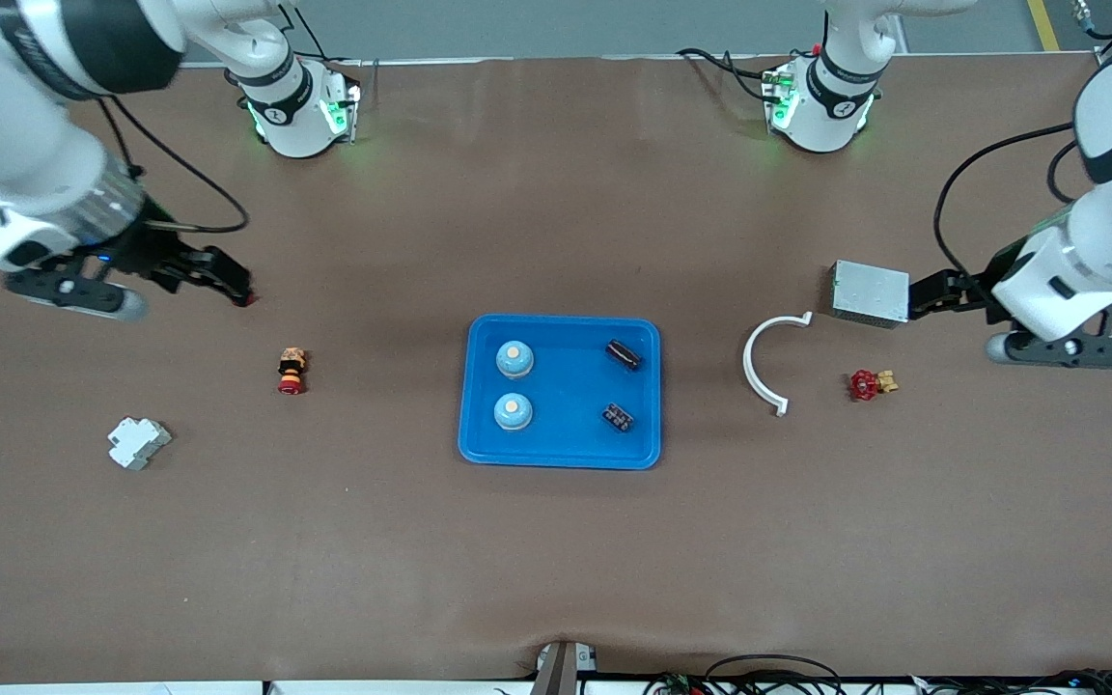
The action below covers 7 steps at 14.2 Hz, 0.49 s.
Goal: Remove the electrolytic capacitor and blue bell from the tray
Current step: 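Move the right gripper toward the tray while the left gripper advances, then lower the right gripper onto a light-blue bell in the tray and grasp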
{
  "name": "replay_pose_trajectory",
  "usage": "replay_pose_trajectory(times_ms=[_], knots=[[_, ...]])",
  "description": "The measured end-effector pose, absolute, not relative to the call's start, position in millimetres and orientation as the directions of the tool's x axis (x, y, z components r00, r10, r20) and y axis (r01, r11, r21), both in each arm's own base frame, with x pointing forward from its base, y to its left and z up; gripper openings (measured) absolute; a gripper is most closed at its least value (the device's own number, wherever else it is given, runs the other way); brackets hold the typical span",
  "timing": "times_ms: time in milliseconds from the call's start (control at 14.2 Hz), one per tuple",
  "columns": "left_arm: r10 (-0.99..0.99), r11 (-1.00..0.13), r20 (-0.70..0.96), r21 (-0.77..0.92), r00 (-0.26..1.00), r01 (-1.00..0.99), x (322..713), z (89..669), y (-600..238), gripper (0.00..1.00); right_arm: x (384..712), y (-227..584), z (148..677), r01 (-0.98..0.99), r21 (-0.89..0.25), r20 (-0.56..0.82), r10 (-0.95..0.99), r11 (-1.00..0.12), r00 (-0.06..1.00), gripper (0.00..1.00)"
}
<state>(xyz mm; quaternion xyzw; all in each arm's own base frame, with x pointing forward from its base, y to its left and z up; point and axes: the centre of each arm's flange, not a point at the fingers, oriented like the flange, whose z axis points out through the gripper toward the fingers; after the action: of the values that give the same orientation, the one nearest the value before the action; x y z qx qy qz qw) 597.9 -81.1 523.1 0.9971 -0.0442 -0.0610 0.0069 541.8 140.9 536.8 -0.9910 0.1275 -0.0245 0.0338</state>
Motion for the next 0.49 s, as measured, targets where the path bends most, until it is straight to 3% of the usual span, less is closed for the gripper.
replay_pose_trajectory(times_ms=[495], knots=[[-0.097, -0.995, -0.158, -0.016, 0.983, -0.101, 604.5, 493.5, -107.5, 1.0, 524.5, 275.2, 438.7, -0.348, -0.085, 0.022, -0.351, -0.934, 0.936, 1.0]])
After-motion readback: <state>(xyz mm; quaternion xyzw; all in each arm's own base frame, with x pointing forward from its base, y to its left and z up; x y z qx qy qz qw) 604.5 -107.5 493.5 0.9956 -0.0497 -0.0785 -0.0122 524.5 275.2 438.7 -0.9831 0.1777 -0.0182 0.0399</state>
